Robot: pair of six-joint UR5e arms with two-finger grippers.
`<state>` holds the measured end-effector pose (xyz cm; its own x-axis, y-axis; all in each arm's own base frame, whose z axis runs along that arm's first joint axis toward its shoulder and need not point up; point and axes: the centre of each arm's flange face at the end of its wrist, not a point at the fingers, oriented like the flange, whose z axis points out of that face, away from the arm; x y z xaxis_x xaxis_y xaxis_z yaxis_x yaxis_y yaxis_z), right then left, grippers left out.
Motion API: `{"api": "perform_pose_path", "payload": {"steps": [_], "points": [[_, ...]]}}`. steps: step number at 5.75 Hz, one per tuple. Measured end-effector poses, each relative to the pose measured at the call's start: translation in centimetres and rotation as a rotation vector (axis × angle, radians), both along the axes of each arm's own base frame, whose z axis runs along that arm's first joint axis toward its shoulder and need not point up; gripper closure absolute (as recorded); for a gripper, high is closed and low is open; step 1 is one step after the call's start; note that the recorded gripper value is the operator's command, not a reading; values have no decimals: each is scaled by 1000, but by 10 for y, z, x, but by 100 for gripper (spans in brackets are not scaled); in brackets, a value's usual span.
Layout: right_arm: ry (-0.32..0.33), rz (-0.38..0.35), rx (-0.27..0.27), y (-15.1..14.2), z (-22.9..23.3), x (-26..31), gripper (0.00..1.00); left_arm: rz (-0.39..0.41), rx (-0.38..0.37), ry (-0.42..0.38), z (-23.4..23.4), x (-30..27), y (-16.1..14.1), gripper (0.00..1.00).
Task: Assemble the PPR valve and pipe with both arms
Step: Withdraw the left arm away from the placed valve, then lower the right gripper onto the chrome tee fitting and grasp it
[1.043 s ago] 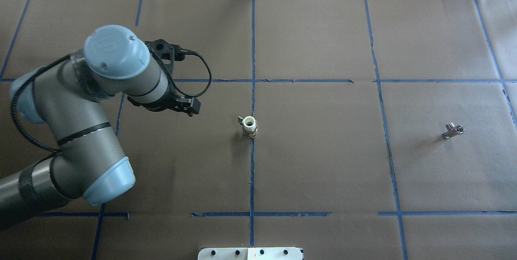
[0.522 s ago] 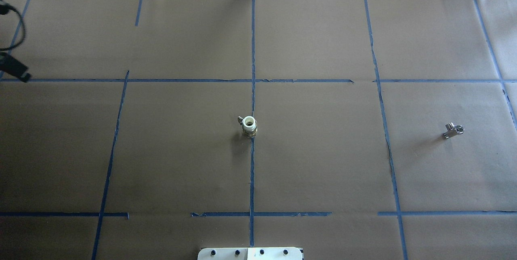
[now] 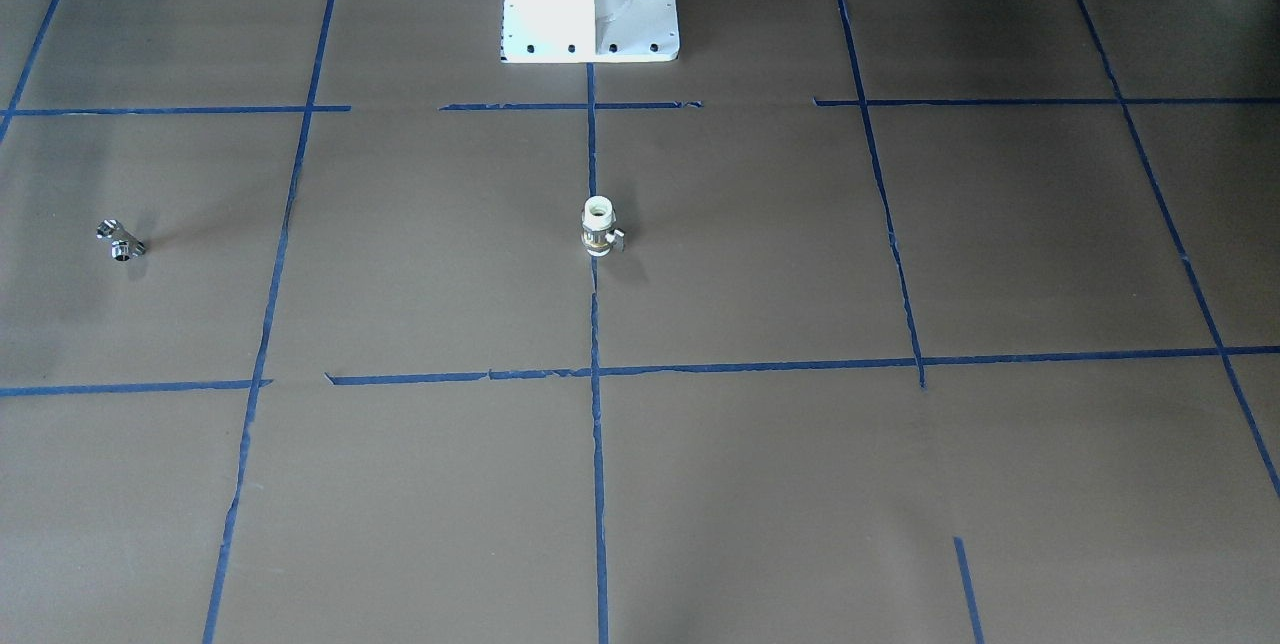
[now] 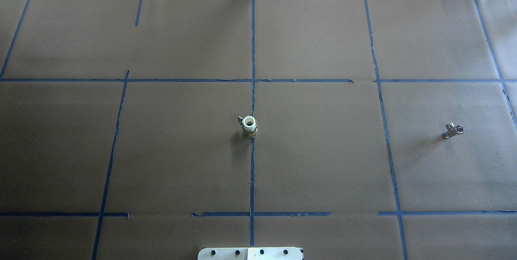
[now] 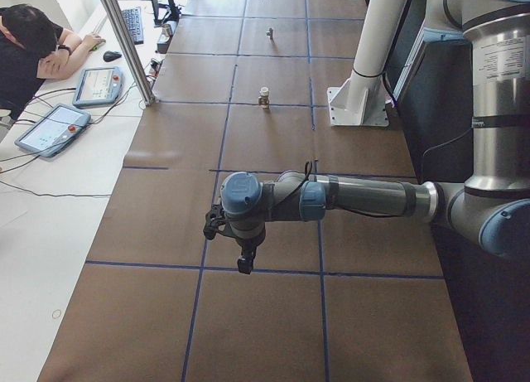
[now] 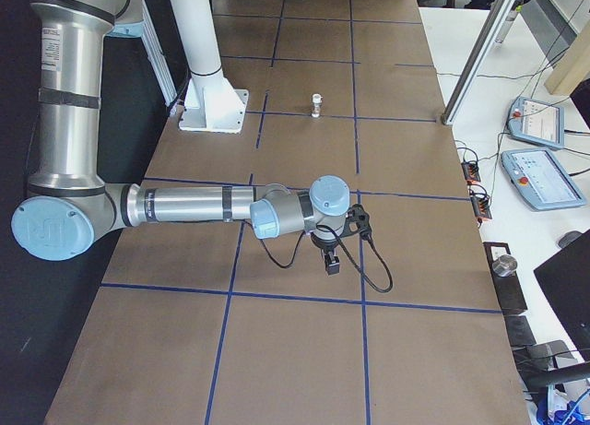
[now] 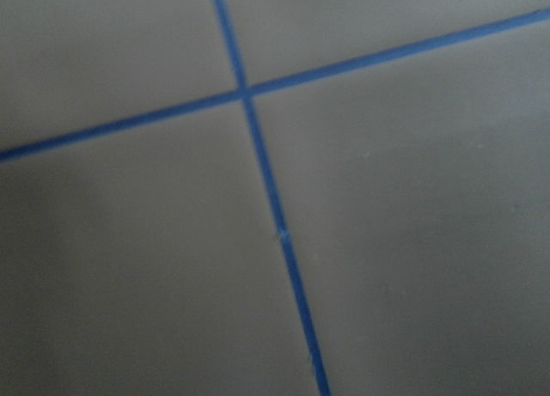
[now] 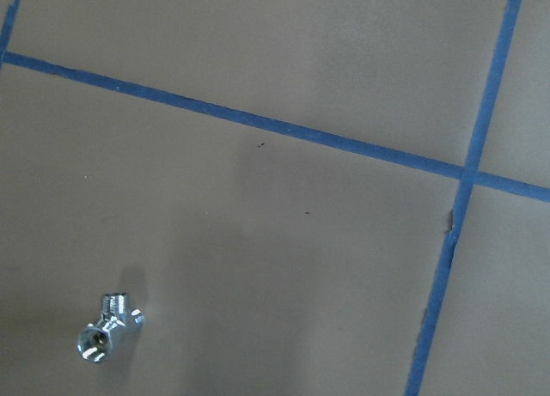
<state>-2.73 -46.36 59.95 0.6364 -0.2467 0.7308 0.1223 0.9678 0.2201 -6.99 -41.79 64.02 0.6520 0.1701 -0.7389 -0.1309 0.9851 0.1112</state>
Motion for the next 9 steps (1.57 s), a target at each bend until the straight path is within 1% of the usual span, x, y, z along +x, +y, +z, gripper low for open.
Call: {"api": "perform_pose_path", "payload": {"steps": [1,3,4,6,7,9], "points": [[-9,31,-18,0,-11,-27,0,-11,-10,16,5,-4,8,0],[-23,87,-42,10,-23,-97,0,-15,-20,22,9,-4,11,0],[-21,86,-50,17,-26,-121,0,-16,-23,22,10,-4,11,0],[21,55,-28,31,-21,-156,0,-15,-25,22,11,-4,10,0],[47,43,-21,37,-15,-166,0,-15,-24,22,11,-4,10,0],[70,20,-25,48,-6,-176,0,-16,-25,22,11,-4,10,0]]}}
